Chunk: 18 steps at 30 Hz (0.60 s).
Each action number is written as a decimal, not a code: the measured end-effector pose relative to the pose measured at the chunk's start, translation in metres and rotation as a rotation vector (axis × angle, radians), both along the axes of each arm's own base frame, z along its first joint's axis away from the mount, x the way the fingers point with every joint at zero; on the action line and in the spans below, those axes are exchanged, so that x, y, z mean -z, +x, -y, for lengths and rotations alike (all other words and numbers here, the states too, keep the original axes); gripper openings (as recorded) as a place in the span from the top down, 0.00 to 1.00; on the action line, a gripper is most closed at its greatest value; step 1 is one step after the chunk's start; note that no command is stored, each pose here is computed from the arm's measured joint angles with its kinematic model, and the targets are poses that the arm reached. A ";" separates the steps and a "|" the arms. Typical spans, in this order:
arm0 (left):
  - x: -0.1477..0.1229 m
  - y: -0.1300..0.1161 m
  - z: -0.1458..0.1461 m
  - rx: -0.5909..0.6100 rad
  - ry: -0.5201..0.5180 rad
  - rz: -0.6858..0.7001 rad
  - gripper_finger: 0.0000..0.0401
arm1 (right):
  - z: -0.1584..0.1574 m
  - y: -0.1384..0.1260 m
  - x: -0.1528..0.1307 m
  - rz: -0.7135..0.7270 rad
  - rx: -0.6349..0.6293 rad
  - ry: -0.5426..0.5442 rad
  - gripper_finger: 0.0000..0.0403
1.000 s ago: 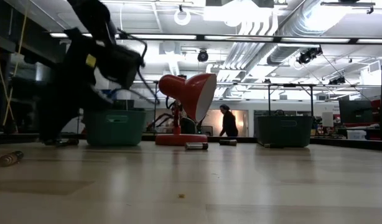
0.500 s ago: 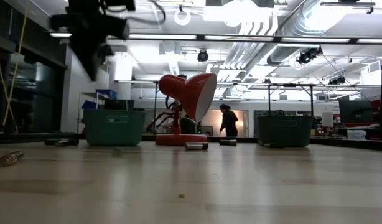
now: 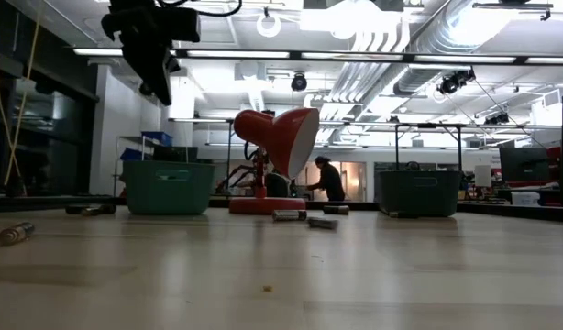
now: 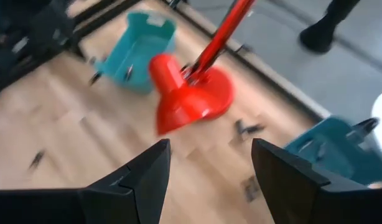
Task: Sort batteries
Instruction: Put the silver battery into the blue bin
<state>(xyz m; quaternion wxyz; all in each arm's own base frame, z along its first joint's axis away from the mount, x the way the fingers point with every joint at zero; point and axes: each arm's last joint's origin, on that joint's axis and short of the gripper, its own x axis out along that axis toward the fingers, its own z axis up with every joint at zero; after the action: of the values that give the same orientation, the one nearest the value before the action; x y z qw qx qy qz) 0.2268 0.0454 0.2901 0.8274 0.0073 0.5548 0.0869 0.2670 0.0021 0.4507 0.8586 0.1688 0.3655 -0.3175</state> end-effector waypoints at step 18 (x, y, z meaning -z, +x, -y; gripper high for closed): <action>-0.035 -0.014 0.007 -0.046 -0.080 0.308 1.00 | -0.010 0.074 0.157 -0.718 -0.158 0.130 0.45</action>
<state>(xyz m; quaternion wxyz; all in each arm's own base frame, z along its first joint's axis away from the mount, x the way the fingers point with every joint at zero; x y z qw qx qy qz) 0.2130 0.0388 0.3248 0.9000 -0.0518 0.4246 0.0838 0.3411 0.0125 0.2937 0.6851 0.0722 0.6746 -0.2653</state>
